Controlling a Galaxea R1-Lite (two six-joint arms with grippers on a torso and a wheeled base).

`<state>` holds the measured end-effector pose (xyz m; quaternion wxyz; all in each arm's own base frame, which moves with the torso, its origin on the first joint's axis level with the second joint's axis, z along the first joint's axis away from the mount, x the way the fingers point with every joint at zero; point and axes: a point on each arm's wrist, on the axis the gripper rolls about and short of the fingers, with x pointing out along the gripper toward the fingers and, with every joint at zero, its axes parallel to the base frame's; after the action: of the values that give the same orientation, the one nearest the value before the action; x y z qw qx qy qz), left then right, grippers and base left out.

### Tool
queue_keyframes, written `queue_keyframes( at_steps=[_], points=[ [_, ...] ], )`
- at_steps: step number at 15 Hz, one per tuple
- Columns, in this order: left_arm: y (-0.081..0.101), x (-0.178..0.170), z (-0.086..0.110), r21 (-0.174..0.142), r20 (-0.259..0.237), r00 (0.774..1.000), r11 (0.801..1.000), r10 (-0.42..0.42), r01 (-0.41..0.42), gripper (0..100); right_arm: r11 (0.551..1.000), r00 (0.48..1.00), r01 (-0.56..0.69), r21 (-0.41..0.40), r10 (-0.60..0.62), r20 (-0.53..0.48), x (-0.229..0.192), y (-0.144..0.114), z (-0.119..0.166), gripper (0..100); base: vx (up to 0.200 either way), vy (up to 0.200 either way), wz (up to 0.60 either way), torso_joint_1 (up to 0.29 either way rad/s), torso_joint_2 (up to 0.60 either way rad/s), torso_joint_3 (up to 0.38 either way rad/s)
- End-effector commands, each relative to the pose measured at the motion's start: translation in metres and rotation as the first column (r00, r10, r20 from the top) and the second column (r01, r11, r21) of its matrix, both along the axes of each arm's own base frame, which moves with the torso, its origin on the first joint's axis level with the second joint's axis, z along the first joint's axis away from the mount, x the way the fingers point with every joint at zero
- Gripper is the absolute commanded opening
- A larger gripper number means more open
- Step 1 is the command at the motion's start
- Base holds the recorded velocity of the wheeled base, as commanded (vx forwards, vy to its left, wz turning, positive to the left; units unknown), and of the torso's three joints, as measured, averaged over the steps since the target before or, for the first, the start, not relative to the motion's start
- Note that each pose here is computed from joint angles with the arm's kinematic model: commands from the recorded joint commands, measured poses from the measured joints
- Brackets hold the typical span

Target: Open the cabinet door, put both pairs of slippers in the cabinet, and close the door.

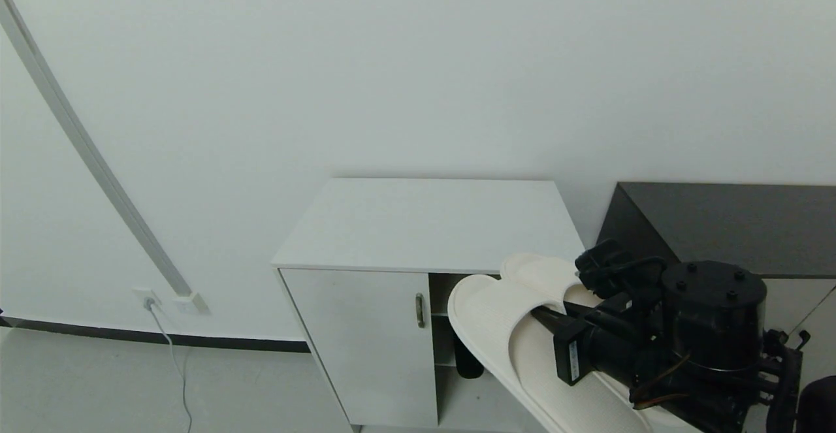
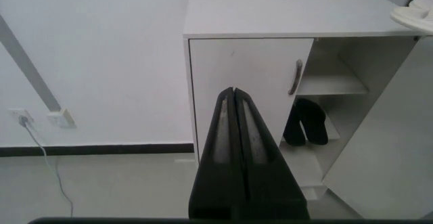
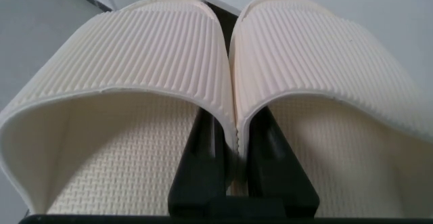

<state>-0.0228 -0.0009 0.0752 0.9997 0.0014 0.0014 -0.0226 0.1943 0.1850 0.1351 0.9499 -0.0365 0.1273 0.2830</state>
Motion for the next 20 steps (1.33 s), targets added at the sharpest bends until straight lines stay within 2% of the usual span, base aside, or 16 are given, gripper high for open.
queue_keyframes(
  at_steps=[1,3,20],
  points=[
    [0.000,0.000,0.000,0.000,-0.002,1.000,1.000,-0.001,0.001,0,1.000,1.000,-0.012,0.000,0.012,-0.001,-0.002,0.001,-0.001,0,0.000,0.000,0.00,0.000,0.00,0.000],
    [0.000,0.000,0.000,0.000,-0.002,1.000,1.000,-0.002,0.002,0,1.000,1.000,-0.030,0.006,0.030,0.006,-0.006,0.003,-0.002,0,0.000,0.000,-0.30,0.001,0.00,0.004],
    [0.000,0.000,0.000,0.000,-0.002,1.000,1.000,-0.002,0.002,0,0.998,0.998,-0.063,0.013,0.062,0.012,-0.012,0.008,-0.002,0,0.000,0.000,0.00,-0.010,0.02,0.014]
  ],
)
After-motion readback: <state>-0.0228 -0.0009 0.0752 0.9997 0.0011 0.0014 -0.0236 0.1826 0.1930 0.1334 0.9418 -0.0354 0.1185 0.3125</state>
